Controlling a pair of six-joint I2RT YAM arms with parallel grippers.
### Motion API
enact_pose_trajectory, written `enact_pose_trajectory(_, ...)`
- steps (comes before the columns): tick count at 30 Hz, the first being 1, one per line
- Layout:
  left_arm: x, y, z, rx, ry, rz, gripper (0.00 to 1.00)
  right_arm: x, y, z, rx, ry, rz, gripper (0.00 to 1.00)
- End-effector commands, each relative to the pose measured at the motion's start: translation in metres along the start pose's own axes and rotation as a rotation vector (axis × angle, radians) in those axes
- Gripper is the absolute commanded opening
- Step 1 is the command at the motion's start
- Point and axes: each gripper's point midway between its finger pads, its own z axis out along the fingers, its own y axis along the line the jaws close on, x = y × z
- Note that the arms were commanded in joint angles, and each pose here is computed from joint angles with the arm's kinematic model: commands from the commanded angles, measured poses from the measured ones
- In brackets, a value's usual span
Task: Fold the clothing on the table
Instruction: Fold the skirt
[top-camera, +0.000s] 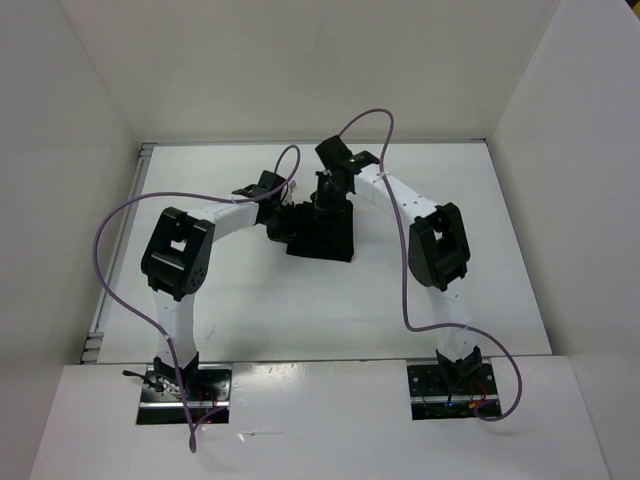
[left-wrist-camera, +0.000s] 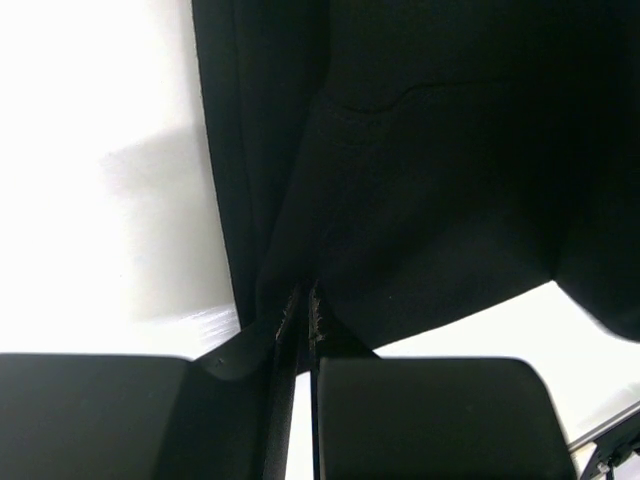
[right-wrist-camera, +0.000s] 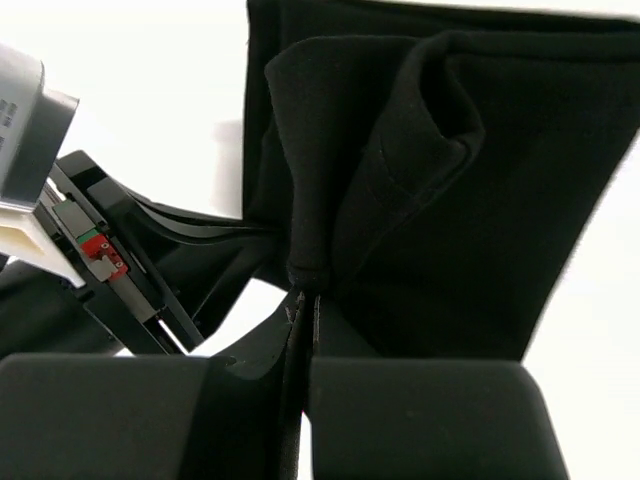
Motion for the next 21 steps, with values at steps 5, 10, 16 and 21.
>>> enact_pose_trajectory(5, -0.001, -0.011, -0.020, 0.023, -0.013, 0.012, 0.12, -0.005, 0.033, 0.016, -0.097, -0.011, 0.001, 0.00)
enact_pose_trajectory(10, -0.001, -0.012, -0.023, 0.023, -0.013, 0.012, 0.12, -0.006, 0.032, 0.036, -0.087, 0.002, 0.002, 0.00)
enact_pose_trajectory(16, 0.005, -0.009, -0.022, 0.016, 0.003, 0.017, 0.12, -0.017, 0.047, 0.040, -0.111, -0.022, 0.000, 0.00)
enact_pose_trajectory(21, 0.002, -0.005, -0.023, 0.012, -0.001, 0.018, 0.12, -0.021, 0.056, 0.044, -0.120, -0.024, -0.009, 0.00)
